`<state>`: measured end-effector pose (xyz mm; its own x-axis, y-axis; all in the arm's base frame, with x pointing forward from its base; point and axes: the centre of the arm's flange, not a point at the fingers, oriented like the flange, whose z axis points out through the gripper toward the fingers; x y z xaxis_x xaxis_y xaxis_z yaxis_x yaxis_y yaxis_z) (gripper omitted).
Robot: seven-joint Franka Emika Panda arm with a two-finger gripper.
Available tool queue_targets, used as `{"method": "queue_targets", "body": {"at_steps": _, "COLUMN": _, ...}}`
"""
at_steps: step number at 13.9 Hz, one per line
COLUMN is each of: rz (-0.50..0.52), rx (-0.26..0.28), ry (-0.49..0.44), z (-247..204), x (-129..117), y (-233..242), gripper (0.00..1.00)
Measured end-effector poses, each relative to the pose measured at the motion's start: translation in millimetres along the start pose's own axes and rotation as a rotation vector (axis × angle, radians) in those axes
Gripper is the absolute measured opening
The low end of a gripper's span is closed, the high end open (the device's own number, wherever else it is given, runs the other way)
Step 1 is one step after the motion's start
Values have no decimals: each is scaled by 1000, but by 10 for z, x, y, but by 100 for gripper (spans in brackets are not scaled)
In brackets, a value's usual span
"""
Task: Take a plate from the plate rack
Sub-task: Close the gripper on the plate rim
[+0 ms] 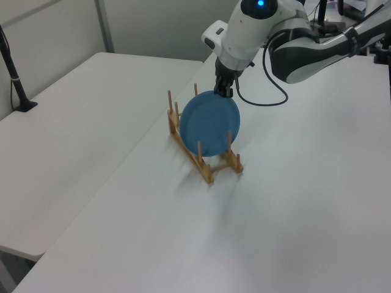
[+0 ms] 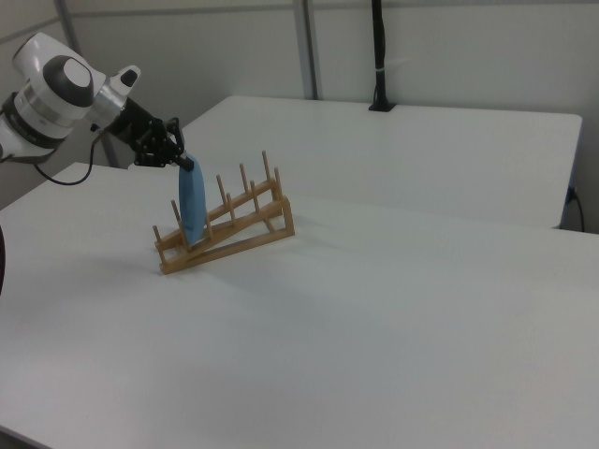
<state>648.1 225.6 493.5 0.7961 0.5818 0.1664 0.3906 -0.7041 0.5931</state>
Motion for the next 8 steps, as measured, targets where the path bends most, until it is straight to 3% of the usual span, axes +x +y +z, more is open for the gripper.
{"method": "queue_targets", "body": {"at_steps": 8, "rz": -15, "rx": 4, "ry": -3, "z": 6, "x": 1, "y": -94, "gripper": 4}}
